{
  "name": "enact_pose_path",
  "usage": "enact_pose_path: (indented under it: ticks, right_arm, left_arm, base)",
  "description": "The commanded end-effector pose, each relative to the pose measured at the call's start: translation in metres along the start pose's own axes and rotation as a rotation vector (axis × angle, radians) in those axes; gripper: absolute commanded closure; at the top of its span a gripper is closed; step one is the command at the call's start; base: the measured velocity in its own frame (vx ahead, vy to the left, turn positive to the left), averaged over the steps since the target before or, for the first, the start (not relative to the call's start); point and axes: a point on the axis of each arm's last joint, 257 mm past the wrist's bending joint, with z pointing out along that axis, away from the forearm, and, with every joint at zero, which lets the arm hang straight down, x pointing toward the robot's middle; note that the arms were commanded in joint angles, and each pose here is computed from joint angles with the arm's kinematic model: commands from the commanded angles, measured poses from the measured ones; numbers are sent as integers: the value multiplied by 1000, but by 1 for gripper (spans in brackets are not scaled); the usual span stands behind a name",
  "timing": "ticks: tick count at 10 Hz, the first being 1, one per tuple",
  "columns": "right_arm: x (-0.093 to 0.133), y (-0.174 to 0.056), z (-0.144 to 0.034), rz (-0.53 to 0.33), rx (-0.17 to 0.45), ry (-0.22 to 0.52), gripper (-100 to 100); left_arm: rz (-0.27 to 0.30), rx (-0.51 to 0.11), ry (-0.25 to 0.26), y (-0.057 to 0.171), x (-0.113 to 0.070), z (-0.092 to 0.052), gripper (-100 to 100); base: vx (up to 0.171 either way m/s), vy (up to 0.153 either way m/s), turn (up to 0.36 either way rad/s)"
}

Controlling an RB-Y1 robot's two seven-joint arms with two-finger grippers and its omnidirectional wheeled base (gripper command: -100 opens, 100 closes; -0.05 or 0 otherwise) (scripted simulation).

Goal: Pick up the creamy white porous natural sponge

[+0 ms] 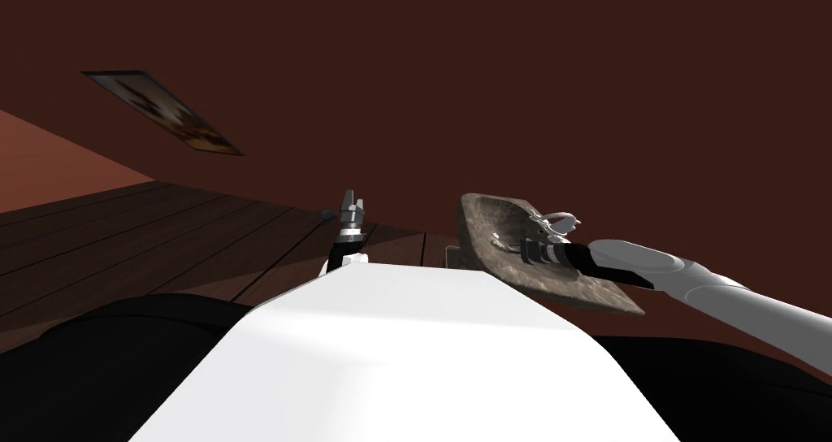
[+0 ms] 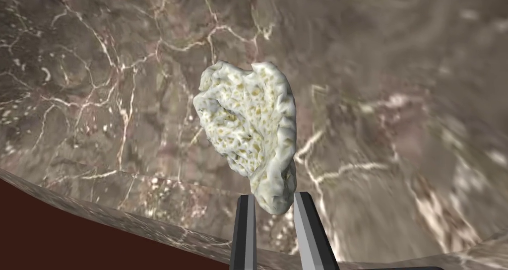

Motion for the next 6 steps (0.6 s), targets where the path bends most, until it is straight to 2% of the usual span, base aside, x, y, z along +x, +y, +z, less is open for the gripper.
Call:
enact_pose_path:
  ticks: [1,2,3,5,6]
  right_arm:
    - [0,0,0,0,0,0,100]
    - [0,0,0,0,0,0,0]
    - [-7,-9,-8,-11,-6,-3,100]
    - [-7,-10,-8,-13,-5,-2,100]
    - [-8,-10,-9,-13,-6,-3,0]
  left_arm:
    - [0,0,0,0,0,0,0]
    - [0,0,0,0,0,0,0]
    - [0,0,0,0,0,0,0]
    - [0,0,0,0,0,0,0]
    - [0,0,0,0,0,0,0]
  base:
    - [0,0,0]
    - [0,0,0]
    - [-29,-7,-118]
    - [-28,-9,-62]
    - [0,0,0]
